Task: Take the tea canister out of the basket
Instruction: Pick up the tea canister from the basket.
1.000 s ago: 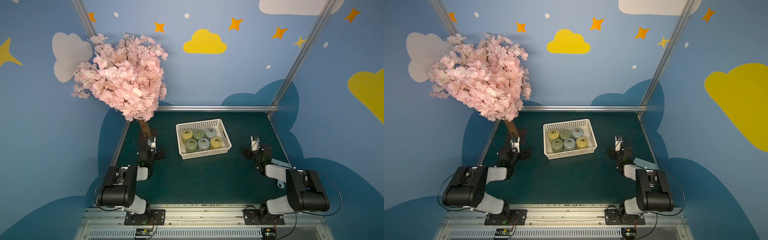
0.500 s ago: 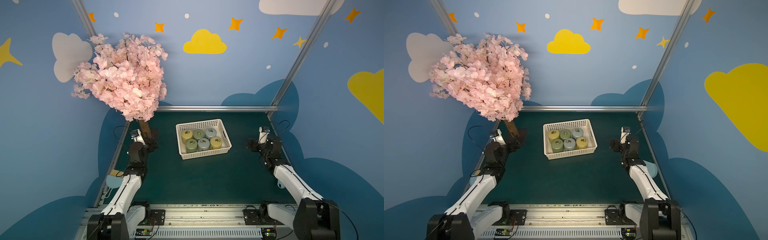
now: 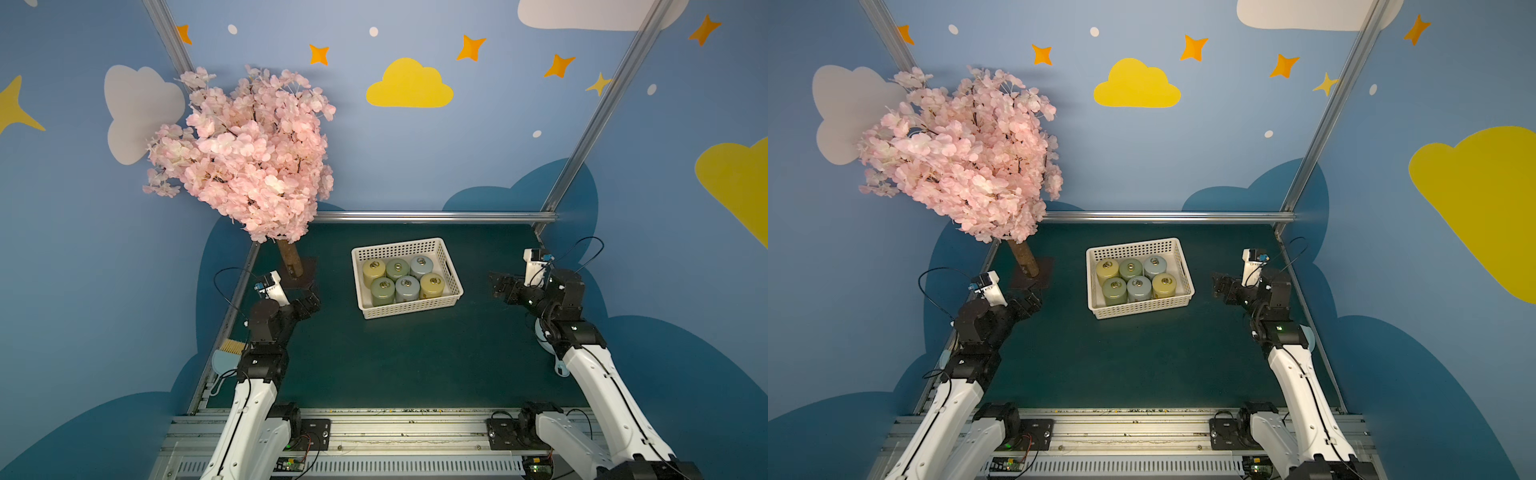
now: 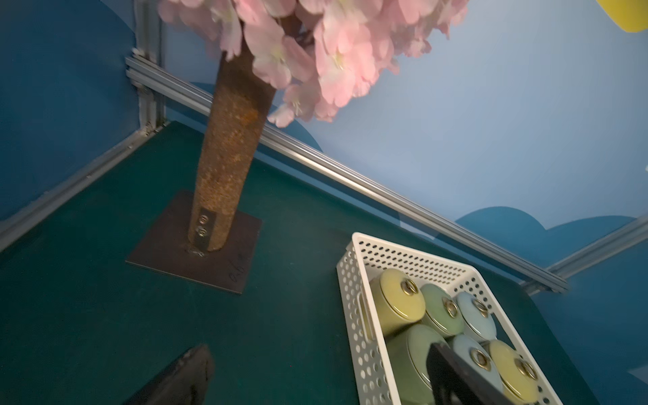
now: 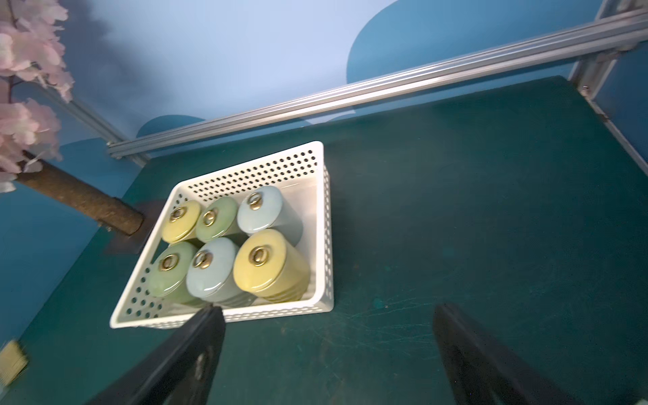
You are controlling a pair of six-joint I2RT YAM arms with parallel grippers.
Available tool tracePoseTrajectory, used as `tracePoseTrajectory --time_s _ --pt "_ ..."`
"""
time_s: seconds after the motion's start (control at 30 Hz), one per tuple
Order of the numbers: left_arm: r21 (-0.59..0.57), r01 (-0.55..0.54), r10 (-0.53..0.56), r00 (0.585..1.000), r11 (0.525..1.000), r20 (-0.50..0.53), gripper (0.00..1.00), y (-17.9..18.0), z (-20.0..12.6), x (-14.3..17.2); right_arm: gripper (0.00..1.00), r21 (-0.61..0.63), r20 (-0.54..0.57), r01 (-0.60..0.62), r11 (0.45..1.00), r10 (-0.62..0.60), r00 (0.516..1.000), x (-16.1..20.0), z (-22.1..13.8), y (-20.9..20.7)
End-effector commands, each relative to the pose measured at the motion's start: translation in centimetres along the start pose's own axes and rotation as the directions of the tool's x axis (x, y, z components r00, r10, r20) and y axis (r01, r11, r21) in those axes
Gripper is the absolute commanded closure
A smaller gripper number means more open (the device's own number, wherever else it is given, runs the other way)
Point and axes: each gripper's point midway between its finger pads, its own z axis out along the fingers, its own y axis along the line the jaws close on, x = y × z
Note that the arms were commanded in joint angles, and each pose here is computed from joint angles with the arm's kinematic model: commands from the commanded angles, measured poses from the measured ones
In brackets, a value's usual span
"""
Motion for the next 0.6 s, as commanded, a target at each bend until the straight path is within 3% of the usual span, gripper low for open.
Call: tracePoseTrajectory --time_s 0.0,0.2,0.57 --pt "0.112 0.002 0.008 0.996 0.994 -0.087 0.00 -2.4 0.2 1.5 0.02 -0.101 -0.151 0.006 0.995 -0.021 0.988 1.6 1.0 3.1" --pt "0.201 -0.010 0.048 0.981 0.980 -0.187 0.00 -4.8 1.0 3.9 0.02 -0.148 -0.327 0.068 0.987 -0.114 0.938 3.7 3.9 6.5" --pt "0.335 -0.015 0.110 0.957 0.942 -0.269 0.00 -7.5 1.0 7.5 0.02 -0.187 -0.518 0.161 0.969 -0.236 0.822 6.4 7.4 9.1"
